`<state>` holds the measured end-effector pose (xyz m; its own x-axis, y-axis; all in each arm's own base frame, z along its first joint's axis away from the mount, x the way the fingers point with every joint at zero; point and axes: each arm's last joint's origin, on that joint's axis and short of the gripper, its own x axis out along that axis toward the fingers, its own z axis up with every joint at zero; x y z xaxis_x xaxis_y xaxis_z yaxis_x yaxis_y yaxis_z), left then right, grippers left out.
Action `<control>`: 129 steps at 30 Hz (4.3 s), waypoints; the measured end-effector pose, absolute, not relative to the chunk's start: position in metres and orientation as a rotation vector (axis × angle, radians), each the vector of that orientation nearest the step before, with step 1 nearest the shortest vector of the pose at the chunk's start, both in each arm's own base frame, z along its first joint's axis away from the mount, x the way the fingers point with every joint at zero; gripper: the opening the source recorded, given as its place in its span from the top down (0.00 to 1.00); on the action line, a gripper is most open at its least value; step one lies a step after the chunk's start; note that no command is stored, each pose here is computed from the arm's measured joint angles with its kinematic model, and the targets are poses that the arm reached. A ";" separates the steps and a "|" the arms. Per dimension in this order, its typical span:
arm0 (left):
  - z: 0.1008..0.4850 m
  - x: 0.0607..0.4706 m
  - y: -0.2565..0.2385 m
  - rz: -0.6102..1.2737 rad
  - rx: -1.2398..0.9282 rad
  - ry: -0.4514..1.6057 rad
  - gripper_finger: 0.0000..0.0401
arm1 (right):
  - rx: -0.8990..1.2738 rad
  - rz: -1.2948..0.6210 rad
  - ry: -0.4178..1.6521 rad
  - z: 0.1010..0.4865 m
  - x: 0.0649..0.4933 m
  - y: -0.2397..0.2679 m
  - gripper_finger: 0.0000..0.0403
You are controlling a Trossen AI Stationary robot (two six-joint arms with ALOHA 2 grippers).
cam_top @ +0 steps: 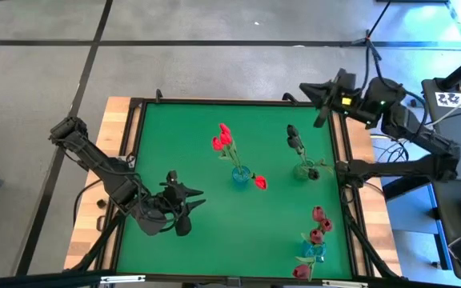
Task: Sort flowers into vase by color
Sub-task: Return to Home Position
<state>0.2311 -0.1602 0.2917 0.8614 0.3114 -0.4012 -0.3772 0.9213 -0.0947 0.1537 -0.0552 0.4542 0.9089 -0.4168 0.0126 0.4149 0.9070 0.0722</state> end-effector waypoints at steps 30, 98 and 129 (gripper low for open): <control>0.242 0.184 -0.029 0.370 -0.222 0.162 0.99 | -0.003 -0.428 -0.328 0.287 0.051 -0.027 0.99; 0.158 0.108 -0.009 0.225 -0.299 0.068 0.97 | 0.247 -0.804 0.119 0.151 0.093 -0.063 0.99; 0.158 0.108 -0.009 0.226 -0.297 0.068 0.97 | 0.247 -0.800 0.114 0.152 0.093 -0.063 0.99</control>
<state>0.1082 -0.0094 0.1578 0.9724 0.2108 -0.0996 -0.2308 0.9311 -0.2825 0.0927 -0.0633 0.1518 0.6925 -0.6947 -0.1942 0.7213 0.6699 0.1758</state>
